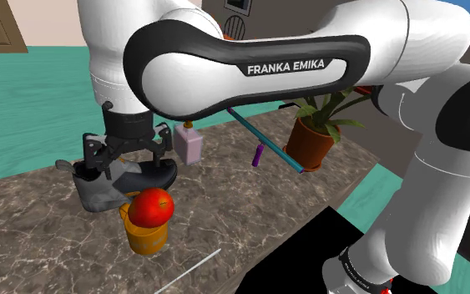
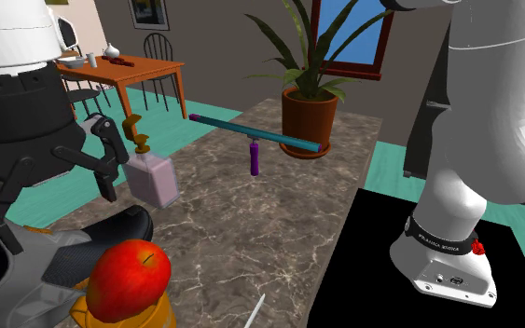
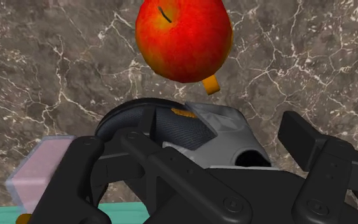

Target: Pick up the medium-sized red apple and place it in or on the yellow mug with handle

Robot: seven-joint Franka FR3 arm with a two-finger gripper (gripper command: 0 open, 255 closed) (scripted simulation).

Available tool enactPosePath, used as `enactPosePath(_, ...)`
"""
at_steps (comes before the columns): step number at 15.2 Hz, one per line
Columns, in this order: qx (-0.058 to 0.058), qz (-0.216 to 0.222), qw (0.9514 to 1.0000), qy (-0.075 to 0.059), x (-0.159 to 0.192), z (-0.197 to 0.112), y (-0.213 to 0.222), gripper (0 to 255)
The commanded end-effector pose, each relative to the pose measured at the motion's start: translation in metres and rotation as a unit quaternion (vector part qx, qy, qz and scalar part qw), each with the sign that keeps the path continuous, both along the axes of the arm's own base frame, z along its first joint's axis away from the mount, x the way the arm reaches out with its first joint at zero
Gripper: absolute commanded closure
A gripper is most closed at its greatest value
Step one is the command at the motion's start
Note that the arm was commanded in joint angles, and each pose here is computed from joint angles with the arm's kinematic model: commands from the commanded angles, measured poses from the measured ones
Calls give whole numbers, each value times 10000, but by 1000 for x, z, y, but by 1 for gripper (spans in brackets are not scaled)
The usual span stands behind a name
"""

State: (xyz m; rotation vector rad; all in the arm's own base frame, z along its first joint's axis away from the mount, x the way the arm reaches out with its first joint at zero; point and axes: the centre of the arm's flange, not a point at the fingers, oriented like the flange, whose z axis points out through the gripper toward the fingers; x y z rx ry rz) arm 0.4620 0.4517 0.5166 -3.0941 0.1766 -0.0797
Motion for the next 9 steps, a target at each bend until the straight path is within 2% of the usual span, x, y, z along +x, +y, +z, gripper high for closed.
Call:
enactPosePath(1, -3, 0, 10000, 2, 0, 23, -2, 0)
enactPosePath(2, -3, 0, 10000, 2, -1, 33, -2, 0)
enactPosePath(9, -3, 0, 10000, 2, -1, 33, -2, 0)
